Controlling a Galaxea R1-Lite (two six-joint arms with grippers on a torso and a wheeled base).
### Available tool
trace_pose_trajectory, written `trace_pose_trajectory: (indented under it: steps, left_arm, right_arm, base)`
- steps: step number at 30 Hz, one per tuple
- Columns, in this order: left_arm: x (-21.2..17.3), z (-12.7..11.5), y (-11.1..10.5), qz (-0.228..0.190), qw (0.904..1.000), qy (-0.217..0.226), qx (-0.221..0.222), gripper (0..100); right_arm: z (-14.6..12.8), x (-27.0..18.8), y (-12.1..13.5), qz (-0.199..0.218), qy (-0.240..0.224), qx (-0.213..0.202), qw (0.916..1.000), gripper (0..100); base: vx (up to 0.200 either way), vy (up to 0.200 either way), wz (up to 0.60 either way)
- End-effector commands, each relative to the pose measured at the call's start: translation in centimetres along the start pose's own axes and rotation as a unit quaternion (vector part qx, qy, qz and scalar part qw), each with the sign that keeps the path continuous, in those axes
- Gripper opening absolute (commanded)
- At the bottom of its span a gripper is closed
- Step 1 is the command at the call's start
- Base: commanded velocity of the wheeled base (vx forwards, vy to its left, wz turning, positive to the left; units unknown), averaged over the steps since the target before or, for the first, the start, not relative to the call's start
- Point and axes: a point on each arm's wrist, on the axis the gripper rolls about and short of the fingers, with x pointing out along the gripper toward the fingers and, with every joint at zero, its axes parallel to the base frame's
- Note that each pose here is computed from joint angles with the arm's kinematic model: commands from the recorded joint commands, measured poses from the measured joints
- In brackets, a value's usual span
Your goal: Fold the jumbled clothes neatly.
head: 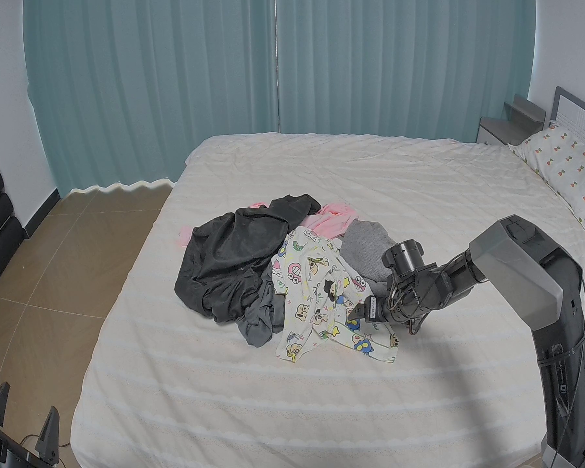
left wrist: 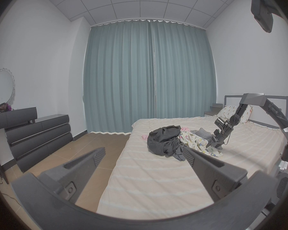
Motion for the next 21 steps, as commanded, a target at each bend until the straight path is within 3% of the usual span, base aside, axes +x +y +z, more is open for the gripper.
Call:
trace_pose_trajectory:
  steps: [1, 10, 11, 21]
  left_arm:
    - [0.1, -0.5, 0.0, 0.0, 1.0, 0.003, 0.0, 100]
    - [0.1, -0.5, 0.0, 0.0, 1.0, 0.004, 0.0, 100]
    - [0.1, -0.5, 0.0, 0.0, 1.0, 0.003, 0.0, 100]
    - [0.1, -0.5, 0.0, 0.0, 1.0, 0.004, 0.0, 100]
  right_arm:
    - [-0.9, 2.6, 1.1, -0.02, 0.008, -0.007, 0.9997, 100]
    - [-0.7, 2.6, 1.1, -0.02, 0.006, -0.004, 0.9998, 100]
    - [-0.7, 2.6, 1.1, -0.021, 0.006, -0.001, 0.9998, 0]
    - [-0.5, 1.4, 1.1, -0.021, 0.005, 0.029, 0.9994, 0]
  base:
    - [0.0, 0.0, 0.0]
    - [0.0, 0.0, 0.0]
    - [0.0, 0.0, 0.0]
    - [0.0, 0.0, 0.0]
